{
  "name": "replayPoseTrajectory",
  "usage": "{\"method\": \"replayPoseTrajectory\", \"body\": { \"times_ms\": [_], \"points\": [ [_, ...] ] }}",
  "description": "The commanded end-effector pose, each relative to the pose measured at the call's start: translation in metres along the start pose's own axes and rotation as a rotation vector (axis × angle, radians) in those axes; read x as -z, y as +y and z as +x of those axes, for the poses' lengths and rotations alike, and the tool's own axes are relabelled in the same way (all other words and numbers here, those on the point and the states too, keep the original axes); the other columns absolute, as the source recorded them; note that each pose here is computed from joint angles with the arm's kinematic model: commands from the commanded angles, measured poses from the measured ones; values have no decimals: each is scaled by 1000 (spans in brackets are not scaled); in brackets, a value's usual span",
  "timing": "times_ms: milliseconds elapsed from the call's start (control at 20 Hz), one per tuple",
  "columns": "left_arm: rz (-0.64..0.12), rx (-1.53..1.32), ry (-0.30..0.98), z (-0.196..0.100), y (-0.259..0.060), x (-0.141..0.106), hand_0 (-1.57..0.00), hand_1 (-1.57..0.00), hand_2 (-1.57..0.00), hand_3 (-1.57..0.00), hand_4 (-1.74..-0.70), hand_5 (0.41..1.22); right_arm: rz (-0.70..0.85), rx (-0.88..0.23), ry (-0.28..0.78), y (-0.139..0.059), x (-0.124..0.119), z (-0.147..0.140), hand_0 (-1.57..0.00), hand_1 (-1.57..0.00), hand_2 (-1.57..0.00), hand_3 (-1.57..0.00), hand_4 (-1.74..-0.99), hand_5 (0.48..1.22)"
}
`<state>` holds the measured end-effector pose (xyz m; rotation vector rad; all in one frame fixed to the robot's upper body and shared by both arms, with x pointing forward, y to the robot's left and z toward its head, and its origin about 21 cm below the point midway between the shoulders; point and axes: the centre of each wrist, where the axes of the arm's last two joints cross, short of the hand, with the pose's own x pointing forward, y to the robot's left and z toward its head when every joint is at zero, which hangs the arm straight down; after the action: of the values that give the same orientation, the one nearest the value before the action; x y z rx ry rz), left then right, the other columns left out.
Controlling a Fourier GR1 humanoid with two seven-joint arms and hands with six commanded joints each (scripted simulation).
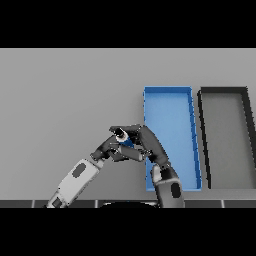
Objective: Pick up the blue pipe and place it into the blue bin.
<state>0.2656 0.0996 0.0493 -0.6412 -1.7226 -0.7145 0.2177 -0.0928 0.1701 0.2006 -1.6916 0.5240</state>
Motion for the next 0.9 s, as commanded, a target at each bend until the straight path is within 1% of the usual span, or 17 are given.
{"method": "replayPoseTrajectory", "body": {
  "times_ms": [0,50,100,200,300,400,450,500,550,600,650,700,750,850],
  "points": [
    [0,-6,3,1,1,1,-1571,-1571,-1571,-1464,-1713,1221,-2,-7,-8,0,1,2,-1425,-1425,-1432,-1304,-1665,987],
    [2,-16,10,-1,0,4,-1571,-1571,-1571,-1441,-1718,1221,-4,-16,-1,-1,3,1,-1454,-1454,-1460,-1357,-1680,1034],
    [-1,-5,19,2,4,1,-1571,-1571,-1571,-1437,-1722,1221,1,-19,-24,2,2,0,-1478,-1478,-1482,-1400,-1692,1071],
    [-6,10,27,3,2,2,-1571,-1571,-1571,-1433,-1728,1221,4,-28,-31,4,1,-1,-1511,-1511,-1514,-1462,-1710,1125],
    [-7,22,35,3,2,3,-1571,-1571,-1571,-1426,-1731,1221,-18,-19,-27,2,0,-1,-1533,-1533,-1535,-1501,-1721,1160],
    [12,33,35,3,2,1,-1571,-1571,-1571,-1424,-1730,1221,-38,-16,-29,4,2,-1,-1547,-1547,-1548,-1526,-1728,1182],
    [28,67,14,4,3,1,-1571,-1571,-1571,-1454,-1724,1221,-46,-21,-40,4,0,0,-1551,-1551,-1552,-1535,-1731,1190],
    [32,92,22,5,4,-1,-1462,-1342,-1293,-1166,-1599,1221,-50,-28,-44,6,0,0,-1555,-1555,-1556,-1542,-1733,1196],
    [9,95,29,5,4,-2,-1169,-1073,-1034,-933,-1475,1221,-51,-30,-37,7,2,1,-1558,-1558,-1559,-1548,-1734,1201],
    [-28,100,29,4,5,-3,-935,-858,-827,-746,-1372,1221,-51,-20,-27,8,2,1,-1561,-1561,-1561,-1553,-1736,1205],
    [-46,110,23,4,7,-2,-748,-687,-662,-596,-1282,1221,-59,-17,-21,9,2,4,-1563,-1563,-1563,-1556,-1737,1208],
    [-61,126,34,2,9,-4,-598,-549,-529,-477,-1206,1221,-65,-10,-4,9,3,3,-1565,-1565,-1565,-1559,-1738,1211],
    [-65,142,16,4,8,-8,-478,-439,-423,-381,-1136,1132,-60,-10,-13,11,2,5,-1566,-1566,-1566,-1562,-1738,1213],
    [-48,144,105,5,9,-7,-306,-281,-270,-244,-1047,938,-84,-8,-54,11,0,5,-1568,-1568,-1568,-1565,-1739,1216]
  ]
}}
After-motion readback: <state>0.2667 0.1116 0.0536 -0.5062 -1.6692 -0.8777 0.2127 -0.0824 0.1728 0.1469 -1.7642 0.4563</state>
